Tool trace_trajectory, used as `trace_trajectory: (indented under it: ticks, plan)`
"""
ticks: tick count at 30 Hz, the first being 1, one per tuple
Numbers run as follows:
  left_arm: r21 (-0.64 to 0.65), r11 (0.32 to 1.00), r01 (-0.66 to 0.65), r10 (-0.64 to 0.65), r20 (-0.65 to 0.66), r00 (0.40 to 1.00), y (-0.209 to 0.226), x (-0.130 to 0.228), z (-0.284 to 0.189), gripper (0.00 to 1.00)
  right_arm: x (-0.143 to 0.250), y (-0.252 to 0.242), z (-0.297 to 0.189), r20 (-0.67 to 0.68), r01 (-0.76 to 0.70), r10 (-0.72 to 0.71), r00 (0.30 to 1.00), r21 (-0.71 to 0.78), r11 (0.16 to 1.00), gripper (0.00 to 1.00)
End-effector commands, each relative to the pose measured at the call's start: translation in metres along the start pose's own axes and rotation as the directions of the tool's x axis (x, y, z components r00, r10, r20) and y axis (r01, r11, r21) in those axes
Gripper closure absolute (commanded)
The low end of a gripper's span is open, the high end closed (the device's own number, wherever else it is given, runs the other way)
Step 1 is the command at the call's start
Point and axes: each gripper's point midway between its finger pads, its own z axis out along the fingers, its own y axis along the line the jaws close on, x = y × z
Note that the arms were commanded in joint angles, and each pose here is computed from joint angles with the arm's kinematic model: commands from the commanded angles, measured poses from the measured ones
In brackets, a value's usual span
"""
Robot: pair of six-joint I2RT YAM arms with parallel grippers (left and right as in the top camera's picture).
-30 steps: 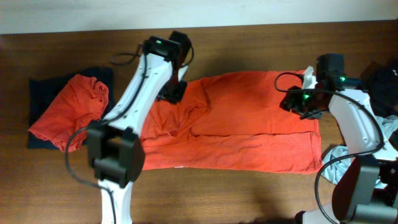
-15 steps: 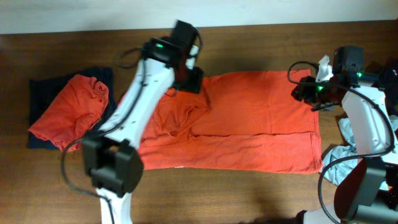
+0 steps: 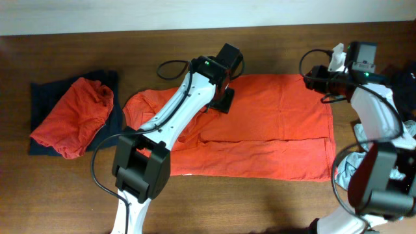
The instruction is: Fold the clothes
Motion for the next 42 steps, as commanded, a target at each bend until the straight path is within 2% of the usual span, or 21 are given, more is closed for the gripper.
trace_trajectory:
  ticks: [1, 2, 6, 11, 15, 19, 22, 24, 28, 42]
  plan:
    - [-0.049, 0.999, 0.010, -0.011, -0.022, 1.000, 0.012, 0.005, 0.004, 0.39, 0.008, 0.002, 0.018, -0.059, -0.082, 0.079, 0.995, -0.050, 0.995, 0.58]
    - [-0.057, 0.998, 0.010, -0.012, -0.027, 1.000, 0.014, 0.006, 0.004, 0.39, 0.009, 0.002, 0.020, -0.074, -0.116, 0.112, 0.991, -0.054, 0.992, 0.60]
    - [-0.085, 0.996, 0.014, -0.016, -0.025, 1.000, 0.021, 0.006, 0.004, 0.39, 0.004, 0.012, 0.020, -0.116, -0.173, 0.163, 0.980, -0.084, 0.981, 0.60]
    - [-0.092, 0.995, 0.027, -0.029, -0.026, 0.999, 0.028, 0.005, 0.004, 0.38, -0.030, 0.012, 0.014, -0.074, -0.155, 0.151, 0.986, -0.058, 0.986, 0.53]
    - [-0.094, 0.995, 0.038, -0.040, -0.025, 0.999, 0.033, 0.004, 0.004, 0.38, -0.049, 0.007, 0.025, -0.059, -0.074, 0.070, 0.996, -0.063, 0.995, 0.47]
    - [-0.095, 0.995, 0.040, -0.043, -0.026, 0.999, 0.035, 0.004, 0.004, 0.38, -0.057, -0.016, 0.047, -0.067, -0.032, 0.028, 0.997, -0.049, 0.998, 0.42]
    - [-0.095, 0.995, 0.042, -0.045, -0.026, 0.999, 0.036, 0.004, 0.004, 0.38, -0.063, -0.053, 0.061, -0.063, -0.047, 0.045, 0.997, -0.023, 0.999, 0.41]
    - [-0.095, 0.995, 0.042, -0.045, -0.025, 0.999, 0.036, 0.004, 0.004, 0.38, -0.062, -0.074, 0.073, -0.061, -0.074, 0.072, 0.995, -0.021, 0.997, 0.41]
    - [-0.095, 0.994, 0.045, -0.047, -0.022, 0.999, 0.037, 0.003, 0.005, 0.37, -0.060, -0.084, 0.089, -0.058, -0.065, 0.064, 0.996, -0.012, 0.998, 0.41]
    - [-0.096, 0.994, 0.044, -0.047, -0.026, 0.999, 0.037, 0.004, 0.004, 0.37, -0.050, -0.096, 0.120, -0.066, -0.059, 0.058, 0.996, -0.009, 0.998, 0.41]
